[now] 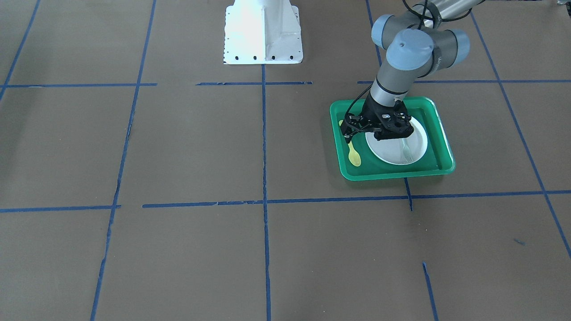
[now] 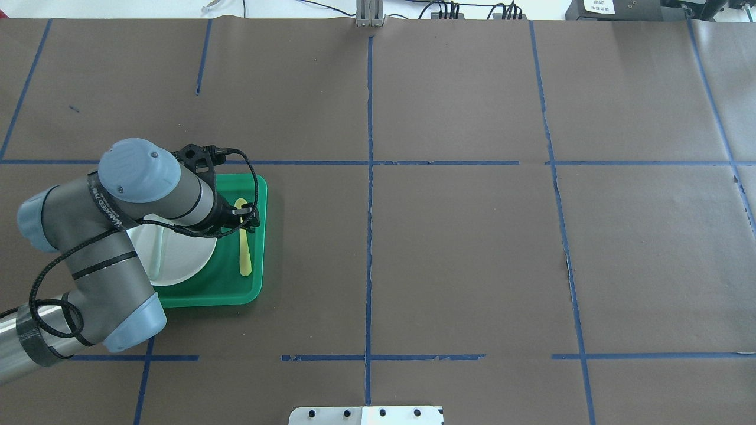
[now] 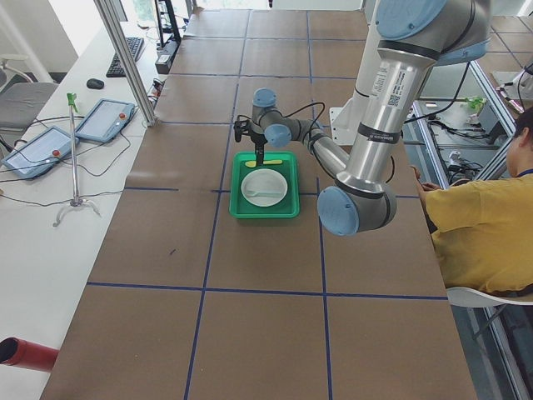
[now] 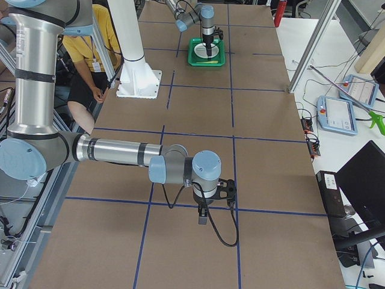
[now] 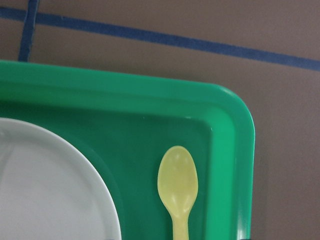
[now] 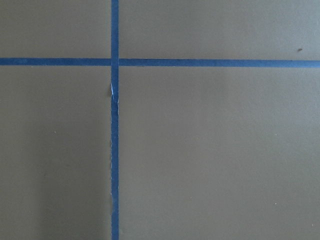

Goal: Place spoon

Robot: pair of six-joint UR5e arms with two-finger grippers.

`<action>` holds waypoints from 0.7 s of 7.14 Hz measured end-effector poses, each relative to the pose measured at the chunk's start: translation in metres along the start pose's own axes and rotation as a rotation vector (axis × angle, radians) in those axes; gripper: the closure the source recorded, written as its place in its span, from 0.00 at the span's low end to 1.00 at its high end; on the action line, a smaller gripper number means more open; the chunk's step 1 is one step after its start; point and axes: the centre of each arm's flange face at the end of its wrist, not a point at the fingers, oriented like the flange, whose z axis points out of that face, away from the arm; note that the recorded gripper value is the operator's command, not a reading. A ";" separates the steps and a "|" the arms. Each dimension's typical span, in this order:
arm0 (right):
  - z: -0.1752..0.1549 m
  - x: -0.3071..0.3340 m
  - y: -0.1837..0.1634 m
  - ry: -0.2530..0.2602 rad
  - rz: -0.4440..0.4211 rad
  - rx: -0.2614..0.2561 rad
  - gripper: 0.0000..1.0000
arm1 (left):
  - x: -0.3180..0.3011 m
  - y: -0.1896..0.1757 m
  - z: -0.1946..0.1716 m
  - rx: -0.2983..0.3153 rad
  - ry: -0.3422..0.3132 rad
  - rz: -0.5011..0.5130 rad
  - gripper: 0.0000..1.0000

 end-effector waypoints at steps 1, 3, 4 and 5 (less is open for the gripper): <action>0.000 0.000 0.000 0.000 0.000 0.000 0.00 | -0.047 -0.019 -0.022 0.033 -0.030 0.081 0.00; 0.000 0.000 0.000 0.000 0.000 0.000 0.00 | -0.184 -0.062 -0.070 0.010 -0.120 0.259 0.00; 0.000 0.000 0.000 0.000 0.000 0.000 0.00 | -0.270 -0.080 -0.102 -0.018 -0.171 0.326 0.00; 0.000 0.000 0.000 0.000 0.000 0.000 0.00 | -0.360 -0.084 -0.130 -0.040 -0.215 0.308 0.00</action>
